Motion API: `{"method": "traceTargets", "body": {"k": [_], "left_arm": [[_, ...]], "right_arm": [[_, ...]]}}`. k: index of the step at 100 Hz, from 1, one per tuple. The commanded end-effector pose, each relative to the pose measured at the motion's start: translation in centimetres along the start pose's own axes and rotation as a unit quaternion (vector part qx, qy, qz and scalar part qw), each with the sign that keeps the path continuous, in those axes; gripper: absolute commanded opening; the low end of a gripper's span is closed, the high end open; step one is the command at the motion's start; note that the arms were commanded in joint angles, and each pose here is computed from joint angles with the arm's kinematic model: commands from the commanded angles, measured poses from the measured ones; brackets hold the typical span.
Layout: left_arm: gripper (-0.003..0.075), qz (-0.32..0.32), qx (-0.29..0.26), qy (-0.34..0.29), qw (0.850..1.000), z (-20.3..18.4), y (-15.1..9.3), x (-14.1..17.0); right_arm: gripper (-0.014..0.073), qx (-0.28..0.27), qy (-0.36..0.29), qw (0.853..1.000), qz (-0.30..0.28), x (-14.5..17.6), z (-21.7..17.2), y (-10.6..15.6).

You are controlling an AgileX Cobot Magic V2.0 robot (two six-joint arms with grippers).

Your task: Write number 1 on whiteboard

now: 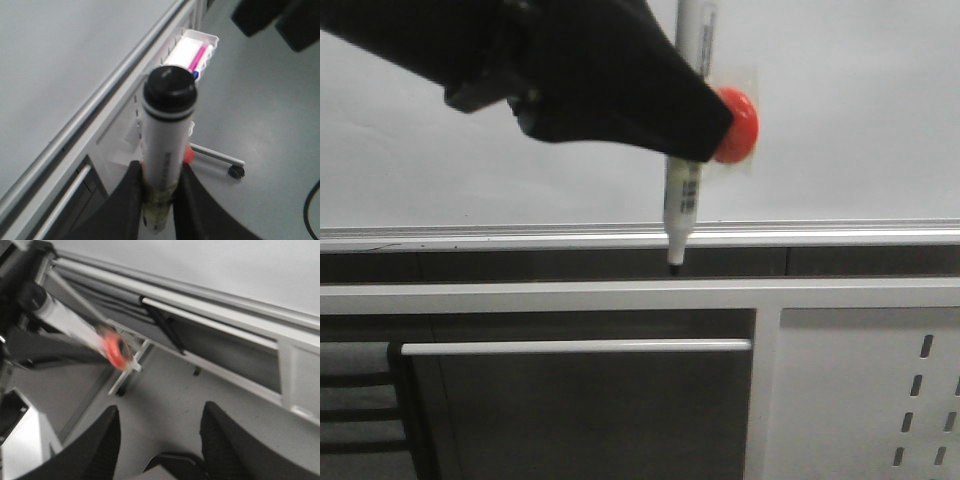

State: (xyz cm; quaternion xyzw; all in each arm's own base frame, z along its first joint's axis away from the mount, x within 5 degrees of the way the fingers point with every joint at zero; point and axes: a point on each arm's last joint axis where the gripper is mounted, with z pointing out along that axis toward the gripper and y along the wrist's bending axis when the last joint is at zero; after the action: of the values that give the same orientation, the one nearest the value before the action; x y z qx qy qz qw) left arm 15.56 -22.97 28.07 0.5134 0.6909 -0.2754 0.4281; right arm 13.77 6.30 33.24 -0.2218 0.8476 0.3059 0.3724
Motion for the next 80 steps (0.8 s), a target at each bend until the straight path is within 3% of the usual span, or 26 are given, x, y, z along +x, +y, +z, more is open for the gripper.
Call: {"method": "traceTargets", "body": {"k": [1,17,45,80], "left_arm": [[-0.0020,0.000,0.020,-0.008,1.000,-0.2,-0.4,-0.8],[-0.0020,0.012,0.045,0.007,0.999,0.1,-0.8,-0.4],[-0.0020,0.016,0.049,0.015,0.999,0.4,-0.8,-0.2],[-0.0020,0.016,0.037,0.013,0.999,0.4,-0.6,-0.2]], "right_arm": [[0.0332,-0.050,-0.008,0.998,-0.020,-2.2,0.3,0.8],[0.0332,-0.098,0.029,0.992,-0.068,-4.5,1.9,2.2],[0.0332,-0.126,0.072,0.980,-0.138,-7.3,4.3,4.0],[0.0332,-0.134,0.119,0.973,-0.143,-7.4,6.3,3.6]]}}
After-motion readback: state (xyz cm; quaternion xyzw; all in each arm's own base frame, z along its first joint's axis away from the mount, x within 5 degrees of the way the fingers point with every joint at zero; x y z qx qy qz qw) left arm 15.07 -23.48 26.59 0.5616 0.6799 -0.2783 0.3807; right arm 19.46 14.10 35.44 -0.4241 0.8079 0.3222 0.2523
